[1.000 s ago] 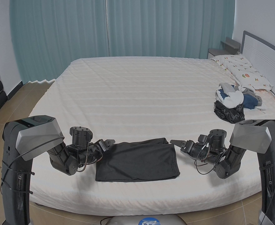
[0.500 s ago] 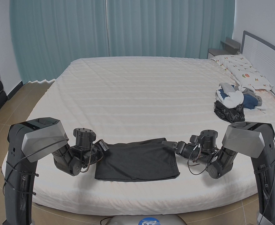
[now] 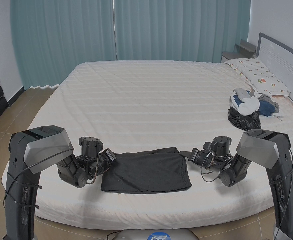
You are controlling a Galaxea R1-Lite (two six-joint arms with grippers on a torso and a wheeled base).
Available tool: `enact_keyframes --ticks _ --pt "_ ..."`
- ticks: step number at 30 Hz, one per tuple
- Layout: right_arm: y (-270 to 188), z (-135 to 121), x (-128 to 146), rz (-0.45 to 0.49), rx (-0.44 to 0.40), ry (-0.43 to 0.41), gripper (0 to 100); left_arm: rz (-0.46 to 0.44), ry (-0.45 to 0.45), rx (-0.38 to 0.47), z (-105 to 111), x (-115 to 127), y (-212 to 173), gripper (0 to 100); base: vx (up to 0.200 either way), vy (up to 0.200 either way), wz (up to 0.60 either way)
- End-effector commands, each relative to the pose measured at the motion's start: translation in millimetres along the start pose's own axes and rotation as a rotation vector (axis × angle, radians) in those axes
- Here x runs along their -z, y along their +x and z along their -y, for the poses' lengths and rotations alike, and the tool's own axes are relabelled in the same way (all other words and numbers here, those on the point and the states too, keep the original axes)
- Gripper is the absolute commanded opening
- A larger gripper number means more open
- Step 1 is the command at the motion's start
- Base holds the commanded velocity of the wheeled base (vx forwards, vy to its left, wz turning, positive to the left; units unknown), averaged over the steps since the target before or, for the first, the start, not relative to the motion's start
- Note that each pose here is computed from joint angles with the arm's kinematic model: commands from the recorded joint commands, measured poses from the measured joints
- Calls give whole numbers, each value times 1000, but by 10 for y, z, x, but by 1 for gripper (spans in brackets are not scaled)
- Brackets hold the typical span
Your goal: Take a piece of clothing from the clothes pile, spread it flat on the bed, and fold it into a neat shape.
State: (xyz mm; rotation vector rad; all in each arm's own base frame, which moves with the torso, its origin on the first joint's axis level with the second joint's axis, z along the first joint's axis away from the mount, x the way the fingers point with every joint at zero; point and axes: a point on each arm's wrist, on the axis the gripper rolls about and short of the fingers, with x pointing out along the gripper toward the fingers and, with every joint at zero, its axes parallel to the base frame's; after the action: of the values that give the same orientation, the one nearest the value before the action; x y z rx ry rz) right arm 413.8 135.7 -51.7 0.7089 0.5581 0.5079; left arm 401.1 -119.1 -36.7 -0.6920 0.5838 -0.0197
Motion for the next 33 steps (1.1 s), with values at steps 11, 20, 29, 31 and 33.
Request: enact_keyframes --ticks 11,20,29,31,33 --pt "66 -33 -50 104 -42 -43 0 33 -3 -40 -22 -2 -14 0 0 0 0" --pt "208 5 -56 134 -69 -76 0 38 -5 -61 -57 8 -26 0 0 0 0" --pt "264 70 -50 134 -63 -77 100 48 -6 -77 -69 15 -27 0 0 0 0" --pt "266 68 -53 135 -64 -76 100 49 -11 -76 -67 12 -31 0 0 0 0" --pt "267 71 -49 139 -68 -73 100 61 -33 -66 -56 -7 -38 0 0 0 0"
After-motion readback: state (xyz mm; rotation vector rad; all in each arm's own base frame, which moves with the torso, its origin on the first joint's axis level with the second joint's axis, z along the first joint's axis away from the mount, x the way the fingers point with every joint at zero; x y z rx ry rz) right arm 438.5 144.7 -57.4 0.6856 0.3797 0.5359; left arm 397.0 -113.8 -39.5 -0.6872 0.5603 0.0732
